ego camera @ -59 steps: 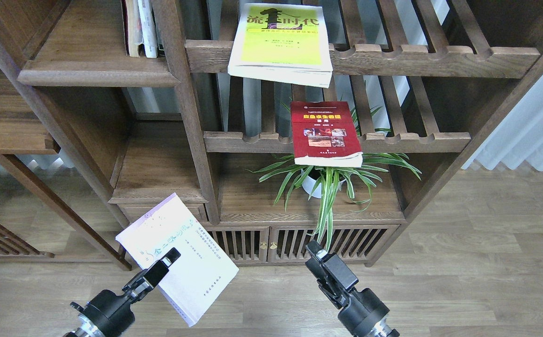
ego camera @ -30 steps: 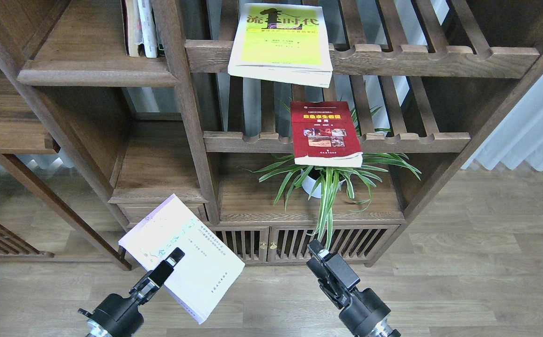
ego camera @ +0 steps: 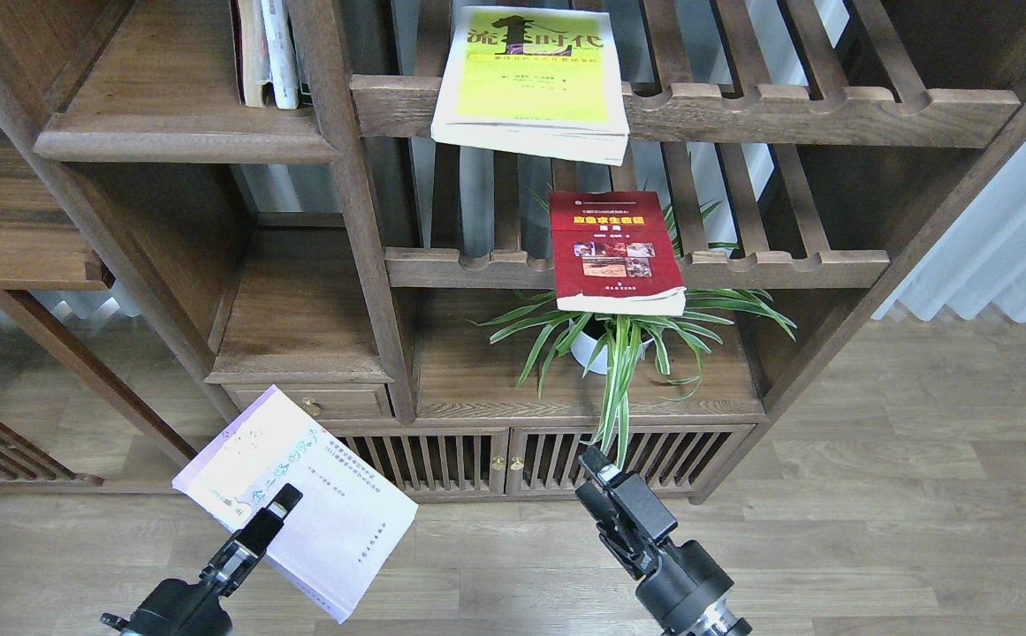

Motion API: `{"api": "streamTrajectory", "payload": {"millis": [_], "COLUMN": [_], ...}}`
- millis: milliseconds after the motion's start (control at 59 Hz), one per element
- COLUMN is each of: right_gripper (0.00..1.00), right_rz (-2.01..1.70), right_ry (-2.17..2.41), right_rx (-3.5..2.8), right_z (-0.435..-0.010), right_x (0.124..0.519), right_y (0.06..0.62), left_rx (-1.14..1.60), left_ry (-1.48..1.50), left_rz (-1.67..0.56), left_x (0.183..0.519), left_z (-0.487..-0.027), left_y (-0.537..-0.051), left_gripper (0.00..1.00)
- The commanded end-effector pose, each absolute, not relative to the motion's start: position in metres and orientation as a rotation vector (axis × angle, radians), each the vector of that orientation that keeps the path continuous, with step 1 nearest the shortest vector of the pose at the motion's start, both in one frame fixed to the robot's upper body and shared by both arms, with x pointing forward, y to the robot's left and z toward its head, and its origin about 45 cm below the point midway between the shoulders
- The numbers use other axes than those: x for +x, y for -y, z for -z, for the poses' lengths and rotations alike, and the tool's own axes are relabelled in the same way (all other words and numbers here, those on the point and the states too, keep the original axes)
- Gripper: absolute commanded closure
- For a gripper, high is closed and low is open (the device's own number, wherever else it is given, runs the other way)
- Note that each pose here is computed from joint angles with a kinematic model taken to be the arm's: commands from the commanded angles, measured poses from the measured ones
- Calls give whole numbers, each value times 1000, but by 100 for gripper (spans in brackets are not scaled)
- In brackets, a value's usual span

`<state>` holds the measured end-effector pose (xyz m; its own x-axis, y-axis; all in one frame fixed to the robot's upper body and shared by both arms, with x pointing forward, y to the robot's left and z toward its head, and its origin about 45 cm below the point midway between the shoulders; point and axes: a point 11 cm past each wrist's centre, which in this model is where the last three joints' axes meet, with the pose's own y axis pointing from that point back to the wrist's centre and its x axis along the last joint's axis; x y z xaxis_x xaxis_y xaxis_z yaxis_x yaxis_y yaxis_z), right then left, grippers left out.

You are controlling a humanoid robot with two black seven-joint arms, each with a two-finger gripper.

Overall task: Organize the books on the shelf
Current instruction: 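Move the white book with the left gripper toward the shelf's far end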

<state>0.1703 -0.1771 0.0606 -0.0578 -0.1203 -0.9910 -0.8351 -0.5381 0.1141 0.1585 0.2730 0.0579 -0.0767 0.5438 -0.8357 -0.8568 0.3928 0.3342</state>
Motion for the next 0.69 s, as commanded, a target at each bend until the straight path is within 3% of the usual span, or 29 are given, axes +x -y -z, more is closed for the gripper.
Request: {"api": "streamTrajectory", "payload": {"millis": [0,458,678], "right_gripper": [2,2,2], "right_rz": [-1647,-1645,-1646], "right_ry": [-1030,-1029,-1025], "right_rx": [-1665,-1668,-1666], "right_z": [-59,-58,-57], "right_x": [173,177,180], "right_y": [178,176,172], "left_rx": [-372,-399,-396], "left_ry": [-1123,-1087,-1045], "left_rz": [-1246,-1286,-1235], "left_x": [161,169,197], "left_z": [-62,-68,-83], "left_y": [-291,-309,-309], "left_gripper": [100,100,100]}}
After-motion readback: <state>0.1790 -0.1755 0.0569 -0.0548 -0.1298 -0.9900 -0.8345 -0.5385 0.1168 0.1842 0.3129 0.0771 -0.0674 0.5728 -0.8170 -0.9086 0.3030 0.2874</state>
